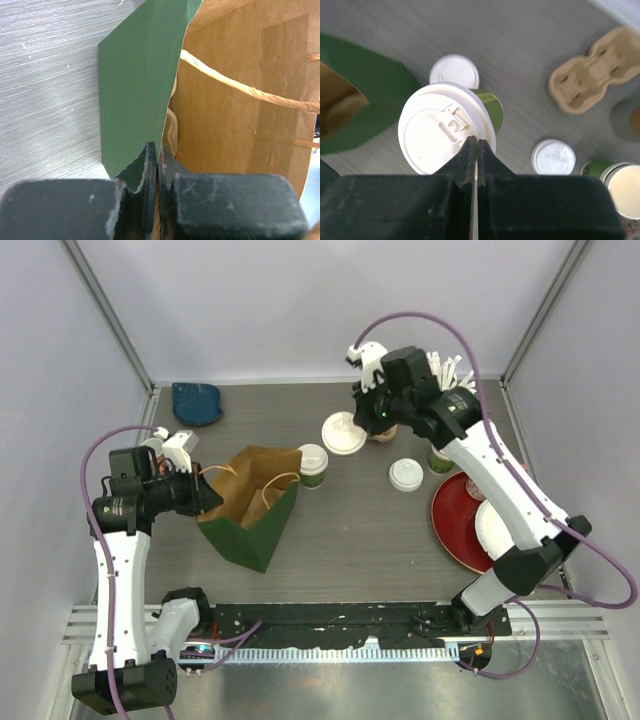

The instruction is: Pack the takeout coffee

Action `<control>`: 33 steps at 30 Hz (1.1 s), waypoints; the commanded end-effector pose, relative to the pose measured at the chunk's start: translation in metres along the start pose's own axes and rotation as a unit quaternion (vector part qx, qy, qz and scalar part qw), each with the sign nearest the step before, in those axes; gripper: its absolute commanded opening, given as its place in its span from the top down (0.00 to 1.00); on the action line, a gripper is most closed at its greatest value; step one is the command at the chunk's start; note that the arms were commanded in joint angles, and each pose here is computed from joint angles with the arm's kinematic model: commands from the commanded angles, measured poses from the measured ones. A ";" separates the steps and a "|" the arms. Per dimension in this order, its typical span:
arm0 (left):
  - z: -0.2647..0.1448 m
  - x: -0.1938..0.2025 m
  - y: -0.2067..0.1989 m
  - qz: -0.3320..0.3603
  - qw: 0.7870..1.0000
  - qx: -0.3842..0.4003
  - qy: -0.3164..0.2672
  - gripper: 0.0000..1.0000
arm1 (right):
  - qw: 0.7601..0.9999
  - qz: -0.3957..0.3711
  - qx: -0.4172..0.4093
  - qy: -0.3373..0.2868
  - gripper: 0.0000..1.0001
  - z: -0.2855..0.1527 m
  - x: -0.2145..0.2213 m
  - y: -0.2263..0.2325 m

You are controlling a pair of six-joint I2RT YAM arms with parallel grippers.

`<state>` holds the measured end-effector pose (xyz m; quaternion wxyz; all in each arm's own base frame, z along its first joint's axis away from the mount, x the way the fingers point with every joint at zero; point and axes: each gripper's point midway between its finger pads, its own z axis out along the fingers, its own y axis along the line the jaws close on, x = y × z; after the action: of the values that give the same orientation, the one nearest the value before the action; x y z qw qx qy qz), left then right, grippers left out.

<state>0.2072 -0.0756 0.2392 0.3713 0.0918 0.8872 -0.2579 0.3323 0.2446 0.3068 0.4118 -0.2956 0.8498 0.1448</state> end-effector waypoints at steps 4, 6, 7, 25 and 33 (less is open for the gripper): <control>-0.004 -0.014 -0.013 0.014 0.999 0.024 -0.022 1.00 | 0.986 0.002 -0.017 -0.163 0.99 -0.069 -0.102 0.039; -0.003 -0.014 -0.013 0.011 0.999 0.024 -0.020 1.00 | 0.984 -0.012 -0.040 -0.174 0.99 -0.074 -0.114 0.061; -0.002 -0.014 -0.012 0.011 0.999 0.025 -0.019 1.00 | 0.983 -0.017 -0.048 -0.179 0.99 -0.077 -0.117 0.068; 0.001 -0.021 -0.014 0.016 1.000 0.023 -0.015 1.00 | 0.974 -0.052 -0.210 -0.066 0.99 -0.033 -0.071 0.168; -0.001 -0.026 -0.015 0.020 0.999 0.023 -0.019 1.00 | 0.982 -0.052 -0.179 -0.012 0.99 0.038 -0.053 0.174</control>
<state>0.2122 -0.0857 0.2434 0.3588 0.1014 0.8867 -0.2735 0.2613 0.4058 0.3300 0.3612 -0.4187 0.7842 0.2817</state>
